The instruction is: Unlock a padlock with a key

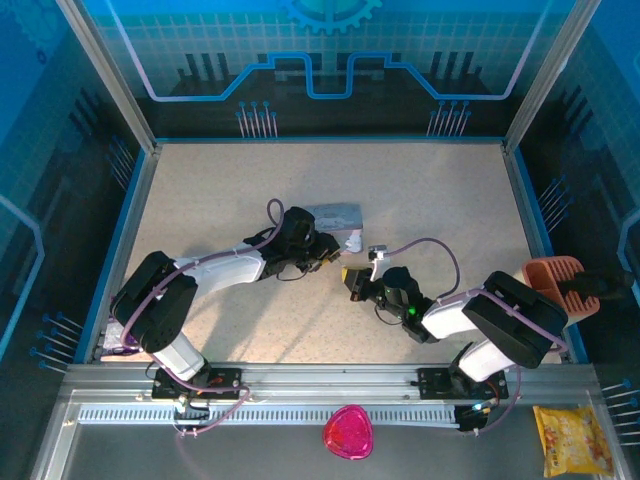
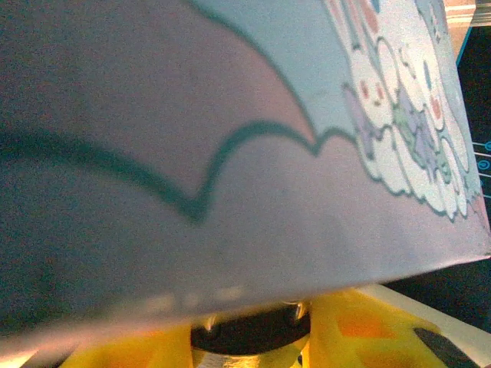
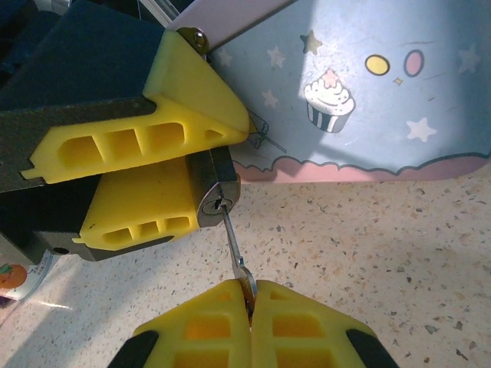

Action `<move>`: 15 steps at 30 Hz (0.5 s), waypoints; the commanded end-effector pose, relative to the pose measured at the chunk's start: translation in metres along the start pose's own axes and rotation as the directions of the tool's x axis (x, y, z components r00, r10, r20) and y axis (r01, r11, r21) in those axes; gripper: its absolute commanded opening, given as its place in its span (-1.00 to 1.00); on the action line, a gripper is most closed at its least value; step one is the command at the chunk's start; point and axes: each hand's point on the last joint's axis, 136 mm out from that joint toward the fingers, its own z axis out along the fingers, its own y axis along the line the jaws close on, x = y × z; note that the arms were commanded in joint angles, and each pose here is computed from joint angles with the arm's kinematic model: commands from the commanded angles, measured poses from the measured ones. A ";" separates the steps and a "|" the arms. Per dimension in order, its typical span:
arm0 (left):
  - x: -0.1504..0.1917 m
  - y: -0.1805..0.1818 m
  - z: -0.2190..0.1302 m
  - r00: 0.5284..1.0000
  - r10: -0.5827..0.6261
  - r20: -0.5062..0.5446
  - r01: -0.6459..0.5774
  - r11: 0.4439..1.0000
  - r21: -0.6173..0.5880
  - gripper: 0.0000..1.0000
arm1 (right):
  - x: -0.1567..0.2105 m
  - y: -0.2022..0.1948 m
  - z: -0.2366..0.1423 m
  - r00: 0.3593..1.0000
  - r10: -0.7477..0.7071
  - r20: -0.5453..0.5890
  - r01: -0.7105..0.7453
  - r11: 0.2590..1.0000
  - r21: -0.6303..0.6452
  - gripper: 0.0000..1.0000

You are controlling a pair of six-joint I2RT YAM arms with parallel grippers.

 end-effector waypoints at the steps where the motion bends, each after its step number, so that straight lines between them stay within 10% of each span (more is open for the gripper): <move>1: 0.004 -0.017 -0.010 1.000 0.001 -0.024 0.001 0.997 0.075 -0.76 | -0.009 0.010 0.002 0.999 -0.017 0.041 0.018 0.999 -0.026 -1.00; 15: 0.006 -0.018 -0.008 0.999 -0.005 -0.036 0.008 0.997 0.082 -0.77 | -0.010 0.013 0.005 0.998 -0.012 0.058 0.014 0.999 -0.039 -1.00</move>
